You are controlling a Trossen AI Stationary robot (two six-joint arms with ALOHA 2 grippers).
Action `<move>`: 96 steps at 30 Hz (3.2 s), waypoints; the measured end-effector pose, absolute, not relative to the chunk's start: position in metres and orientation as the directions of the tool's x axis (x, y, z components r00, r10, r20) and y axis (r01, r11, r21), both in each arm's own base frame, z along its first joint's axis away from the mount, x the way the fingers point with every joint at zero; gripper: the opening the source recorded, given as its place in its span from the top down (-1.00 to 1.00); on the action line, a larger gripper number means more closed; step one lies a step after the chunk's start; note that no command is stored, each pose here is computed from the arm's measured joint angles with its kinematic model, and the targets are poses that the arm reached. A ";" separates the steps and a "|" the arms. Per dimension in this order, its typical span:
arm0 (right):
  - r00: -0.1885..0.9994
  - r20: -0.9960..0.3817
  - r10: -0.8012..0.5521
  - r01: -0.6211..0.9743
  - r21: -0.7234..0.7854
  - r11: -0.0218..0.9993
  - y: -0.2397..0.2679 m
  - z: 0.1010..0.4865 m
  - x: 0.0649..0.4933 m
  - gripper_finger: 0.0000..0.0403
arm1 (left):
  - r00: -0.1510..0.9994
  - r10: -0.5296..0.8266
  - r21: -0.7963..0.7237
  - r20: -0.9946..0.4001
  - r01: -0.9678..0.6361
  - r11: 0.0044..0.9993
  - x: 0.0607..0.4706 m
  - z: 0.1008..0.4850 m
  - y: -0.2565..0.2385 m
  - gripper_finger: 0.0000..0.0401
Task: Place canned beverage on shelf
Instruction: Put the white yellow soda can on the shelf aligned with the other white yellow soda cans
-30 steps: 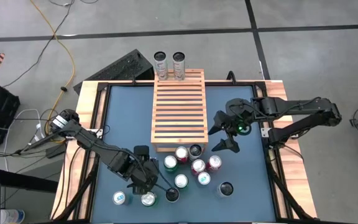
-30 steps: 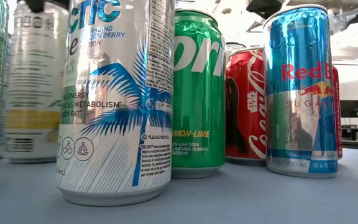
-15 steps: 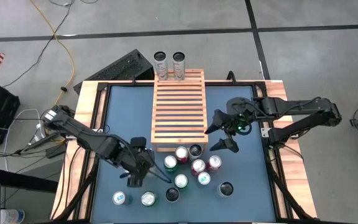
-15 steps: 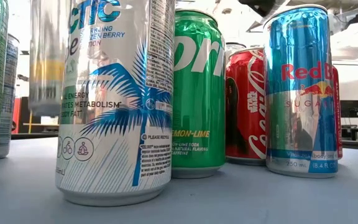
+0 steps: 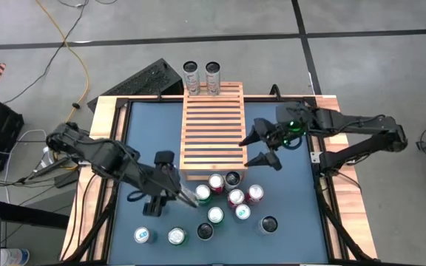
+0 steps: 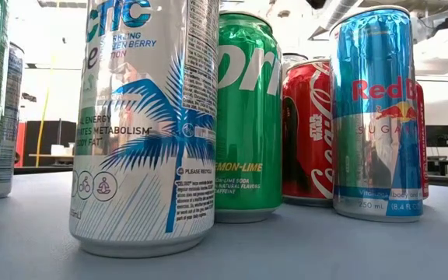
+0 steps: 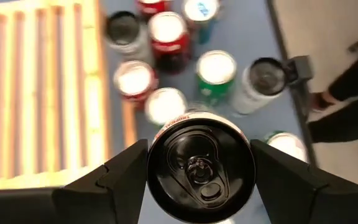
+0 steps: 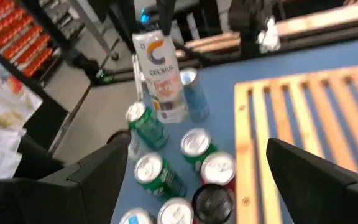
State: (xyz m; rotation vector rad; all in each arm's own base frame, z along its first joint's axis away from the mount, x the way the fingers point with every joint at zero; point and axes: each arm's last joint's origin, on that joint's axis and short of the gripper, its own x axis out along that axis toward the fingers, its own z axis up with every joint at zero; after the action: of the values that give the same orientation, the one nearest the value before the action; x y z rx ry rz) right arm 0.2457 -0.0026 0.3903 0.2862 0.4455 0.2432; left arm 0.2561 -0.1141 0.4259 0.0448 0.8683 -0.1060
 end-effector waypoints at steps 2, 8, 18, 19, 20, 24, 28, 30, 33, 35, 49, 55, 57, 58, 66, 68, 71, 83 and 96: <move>0.889 -0.364 0.279 -0.166 0.311 0.936 -0.006 0.400 0.243 -0.83 | 0.667 -0.030 0.034 -0.745 0.083 0.996 0.256 0.435 -0.105 -0.18; 0.921 -0.290 0.258 -0.201 0.214 0.956 -0.010 0.426 0.238 -0.83 | 0.725 0.017 0.137 -0.688 0.108 0.985 0.259 0.456 -0.081 -0.18; 0.955 -0.228 0.191 -0.153 0.174 0.973 -0.026 0.448 0.234 -0.83 | 0.758 0.139 0.430 -0.638 0.200 0.880 0.262 0.470 -0.050 -0.18; 0.955 -0.232 0.185 -0.146 0.175 0.974 -0.028 0.448 0.234 -0.83 | 0.760 0.150 0.461 -0.633 0.213 0.861 0.263 0.471 -0.048 -0.18; 0.954 -0.239 0.180 -0.139 0.177 0.974 -0.030 0.446 0.236 -0.83 | 0.763 0.154 0.488 -0.628 0.232 0.842 0.263 0.471 -0.047 -0.18; 0.930 -0.235 0.281 -0.234 0.209 0.949 -0.033 0.440 0.251 -0.83 | 0.788 0.155 0.590 -0.596 0.299 0.750 0.269 0.473 -0.044 -0.18; 0.884 -0.212 0.416 -0.366 0.238 0.900 -0.032 0.437 0.269 -0.83 | 0.833 0.146 0.677 -0.533 0.318 0.664 0.279 0.478 -0.042 -0.18; 0.876 -0.216 0.430 -0.383 0.227 0.895 -0.034 0.437 0.280 -0.83 | 0.849 0.131 0.703 -0.513 0.327 0.632 0.282 0.480 -0.041 -0.18; 0.855 -0.251 0.453 -0.401 0.233 0.886 -0.038 0.437 0.294 -0.83 | 0.843 0.114 0.712 -0.526 0.362 0.602 0.289 0.476 -0.037 -0.18; 0.848 -0.281 0.450 -0.390 0.246 0.887 -0.042 0.439 0.299 -0.83 | 0.834 0.116 0.714 -0.539 0.379 0.589 0.291 0.473 -0.035 -0.18; 0.715 -0.472 0.516 -0.455 0.247 0.856 -0.052 0.420 0.344 -0.83 | 0.813 0.122 0.754 -0.569 0.458 0.471 0.307 0.461 -0.041 -0.18; 0.678 -0.454 0.578 -0.522 0.255 0.814 -0.052 0.413 0.355 -0.83 | 0.833 0.101 0.781 -0.544 0.459 0.423 0.309 0.463 -0.043 -0.18; 0.670 -0.452 0.588 -0.537 0.252 0.805 -0.052 0.410 0.358 -0.83 | 0.840 0.105 0.794 -0.533 0.453 0.406 0.310 0.465 -0.043 -0.18; 0.664 -0.446 0.600 -0.548 0.255 0.797 -0.051 0.410 0.359 -0.83 | 0.841 0.106 0.797 -0.530 0.452 0.401 0.310 0.465 -0.043 -0.18; 0.650 -0.435 0.623 -0.568 0.266 0.779 -0.052 0.409 0.358 -0.68 | 0.849 0.097 0.814 -0.520 0.457 0.359 0.310 0.467 -0.042 -0.18; 0.648 -0.438 0.623 -0.566 0.270 0.779 -0.052 0.408 0.358 -0.56 | 0.849 0.092 0.813 -0.520 0.458 0.359 0.310 0.466 -0.042 -0.18; 0.649 -0.436 0.623 -0.571 0.262 0.778 -0.052 0.409 0.358 -0.37 | 0.862 0.084 0.821 -0.500 0.441 0.363 0.311 0.468 -0.043 -0.18; 0.635 -0.443 0.633 -0.591 0.249 0.767 -0.046 0.404 0.360 -0.02 | 0.868 0.064 0.819 -0.493 0.438 0.371 0.313 0.469 -0.044 -0.18; 0.687 -0.445 0.575 -0.547 0.206 0.812 -0.059 0.408 0.360 0.00 | 0.861 0.193 0.807 -0.471 0.332 0.488 0.310 0.470 -0.043 -0.43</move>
State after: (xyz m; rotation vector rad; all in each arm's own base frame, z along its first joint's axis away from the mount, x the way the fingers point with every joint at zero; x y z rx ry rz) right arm 0.3595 -0.0589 0.4076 0.0584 0.5177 0.6284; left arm 0.3103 -0.0431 0.4703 1.0726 0.5540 -0.0902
